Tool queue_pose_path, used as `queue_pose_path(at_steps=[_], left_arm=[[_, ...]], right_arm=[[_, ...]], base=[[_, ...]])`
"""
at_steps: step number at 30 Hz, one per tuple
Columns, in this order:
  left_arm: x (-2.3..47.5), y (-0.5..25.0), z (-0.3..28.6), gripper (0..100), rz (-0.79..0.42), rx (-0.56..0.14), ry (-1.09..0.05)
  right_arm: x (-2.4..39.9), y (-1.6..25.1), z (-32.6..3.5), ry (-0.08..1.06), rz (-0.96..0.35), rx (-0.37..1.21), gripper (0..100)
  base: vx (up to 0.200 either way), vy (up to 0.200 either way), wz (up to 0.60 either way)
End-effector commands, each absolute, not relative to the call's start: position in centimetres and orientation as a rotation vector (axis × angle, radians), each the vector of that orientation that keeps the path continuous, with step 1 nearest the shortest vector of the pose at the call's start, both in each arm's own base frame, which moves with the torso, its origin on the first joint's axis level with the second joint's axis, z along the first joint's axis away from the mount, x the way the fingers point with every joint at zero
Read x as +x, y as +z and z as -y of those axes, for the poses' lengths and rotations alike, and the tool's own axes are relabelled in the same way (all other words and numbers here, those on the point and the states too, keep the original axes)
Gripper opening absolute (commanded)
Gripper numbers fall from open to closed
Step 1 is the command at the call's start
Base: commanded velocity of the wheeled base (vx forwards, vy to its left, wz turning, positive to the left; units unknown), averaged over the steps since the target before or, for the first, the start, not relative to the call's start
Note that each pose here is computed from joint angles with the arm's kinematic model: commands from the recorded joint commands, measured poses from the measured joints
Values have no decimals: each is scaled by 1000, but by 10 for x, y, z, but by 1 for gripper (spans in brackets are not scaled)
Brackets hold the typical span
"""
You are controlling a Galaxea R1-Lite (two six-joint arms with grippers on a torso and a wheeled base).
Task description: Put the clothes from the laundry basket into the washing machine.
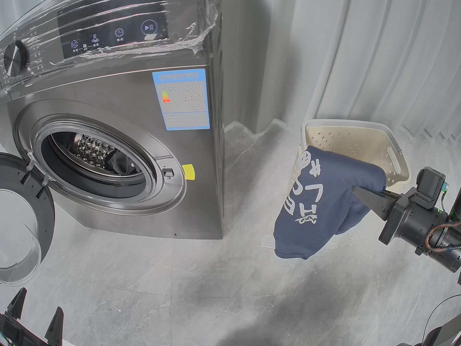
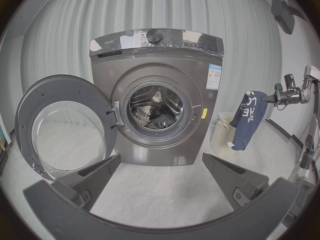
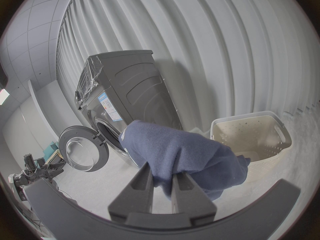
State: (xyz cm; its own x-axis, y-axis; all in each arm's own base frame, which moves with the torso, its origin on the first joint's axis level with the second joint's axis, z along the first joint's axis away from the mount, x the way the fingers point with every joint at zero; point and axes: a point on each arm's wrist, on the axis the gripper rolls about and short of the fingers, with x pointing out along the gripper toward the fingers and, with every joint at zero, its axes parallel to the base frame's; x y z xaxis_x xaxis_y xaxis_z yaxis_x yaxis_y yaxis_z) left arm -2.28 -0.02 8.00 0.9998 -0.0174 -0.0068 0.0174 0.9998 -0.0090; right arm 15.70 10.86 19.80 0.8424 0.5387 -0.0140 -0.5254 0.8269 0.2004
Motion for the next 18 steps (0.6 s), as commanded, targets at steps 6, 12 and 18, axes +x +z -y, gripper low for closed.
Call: queue_pose_path(at_steps=[6,12,18], left_arm=[[-22,76,0,100,-12,-15,-15],[-22,76,0,100,-12,-12,-15],[-23,76,0,100,-11,-15,-15]], right_arm=[[155,199,-108,569,-65,194,0],[156,201,-109,572,-55,198,0],[156,202,-109,574,-55,198,0]], base=[[0,200,0],[0,33,0],[-167,0,0]])
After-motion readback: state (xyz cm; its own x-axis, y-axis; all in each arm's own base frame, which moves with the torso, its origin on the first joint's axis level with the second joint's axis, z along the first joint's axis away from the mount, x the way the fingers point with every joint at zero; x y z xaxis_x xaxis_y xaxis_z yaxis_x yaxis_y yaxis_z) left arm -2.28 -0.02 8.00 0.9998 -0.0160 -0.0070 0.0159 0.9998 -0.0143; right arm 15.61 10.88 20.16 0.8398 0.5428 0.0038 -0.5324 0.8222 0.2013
